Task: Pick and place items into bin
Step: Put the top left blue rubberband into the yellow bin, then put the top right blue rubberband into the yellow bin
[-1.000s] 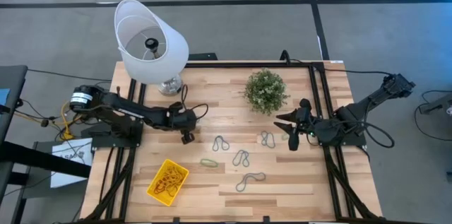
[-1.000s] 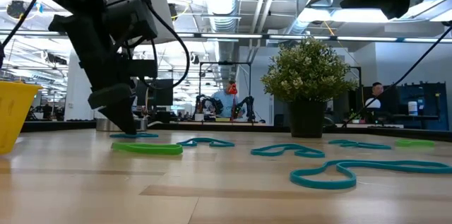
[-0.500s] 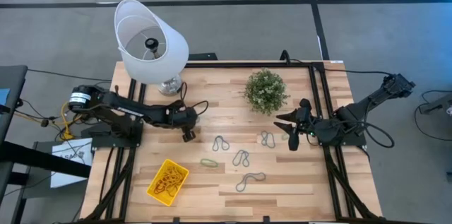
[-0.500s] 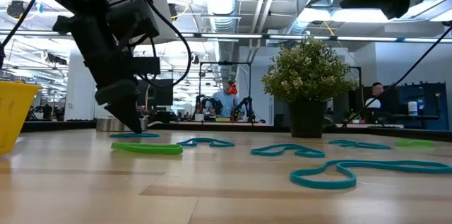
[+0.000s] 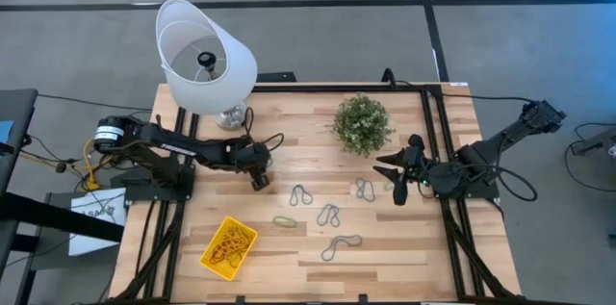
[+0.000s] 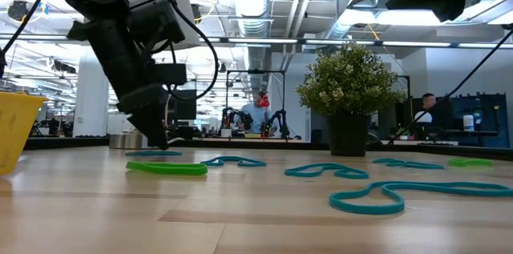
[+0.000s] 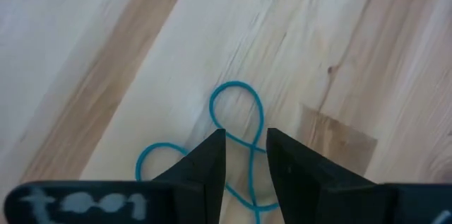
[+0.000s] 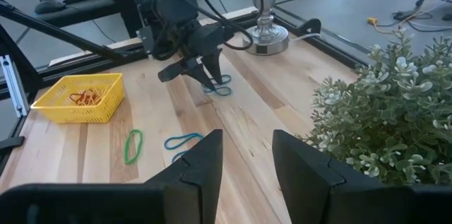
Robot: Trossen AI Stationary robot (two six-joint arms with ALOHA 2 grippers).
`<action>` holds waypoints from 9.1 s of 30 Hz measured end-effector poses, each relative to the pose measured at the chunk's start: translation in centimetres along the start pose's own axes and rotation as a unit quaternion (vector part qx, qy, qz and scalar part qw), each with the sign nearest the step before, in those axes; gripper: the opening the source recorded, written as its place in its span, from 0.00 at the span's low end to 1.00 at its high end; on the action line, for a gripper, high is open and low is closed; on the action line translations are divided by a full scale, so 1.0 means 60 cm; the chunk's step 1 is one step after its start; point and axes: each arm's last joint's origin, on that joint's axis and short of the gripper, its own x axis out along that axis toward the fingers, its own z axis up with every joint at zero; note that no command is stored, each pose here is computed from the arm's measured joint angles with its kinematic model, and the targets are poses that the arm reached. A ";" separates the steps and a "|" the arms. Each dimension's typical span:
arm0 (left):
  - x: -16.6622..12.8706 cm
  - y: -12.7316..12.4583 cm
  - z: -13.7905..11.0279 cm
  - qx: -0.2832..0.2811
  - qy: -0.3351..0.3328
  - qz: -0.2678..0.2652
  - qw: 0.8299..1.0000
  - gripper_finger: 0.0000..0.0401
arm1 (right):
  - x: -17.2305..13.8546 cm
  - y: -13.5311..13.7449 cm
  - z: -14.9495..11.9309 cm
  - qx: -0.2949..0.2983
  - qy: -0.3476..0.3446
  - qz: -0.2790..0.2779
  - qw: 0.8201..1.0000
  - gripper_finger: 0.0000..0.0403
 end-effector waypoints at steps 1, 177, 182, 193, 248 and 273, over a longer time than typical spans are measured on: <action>0.000 0.000 0.001 -0.004 -0.002 -0.001 1.000 0.24 | 0.000 0.000 0.000 0.000 0.000 0.000 1.000 0.29; -0.250 -0.274 -0.092 0.092 0.185 -0.096 0.974 0.05 | 0.007 0.001 -0.017 0.038 0.010 0.023 0.999 0.29; -0.244 -0.268 -0.094 0.092 0.190 -0.085 0.974 0.15 | 0.007 0.001 -0.017 0.038 0.010 0.023 0.999 0.29; -0.246 -0.253 -0.094 0.148 0.270 -0.093 0.947 0.27 | 0.008 -0.001 -0.016 0.039 0.009 0.020 0.999 0.29; -0.273 -0.137 -0.198 0.011 -0.318 -0.011 0.948 0.27 | 0.227 0.051 -0.207 0.007 0.310 -0.143 0.940 0.29; -0.273 -0.141 -0.198 0.021 -0.313 -0.015 0.949 0.27 | 0.271 0.100 -0.141 0.037 0.143 -0.063 0.987 0.01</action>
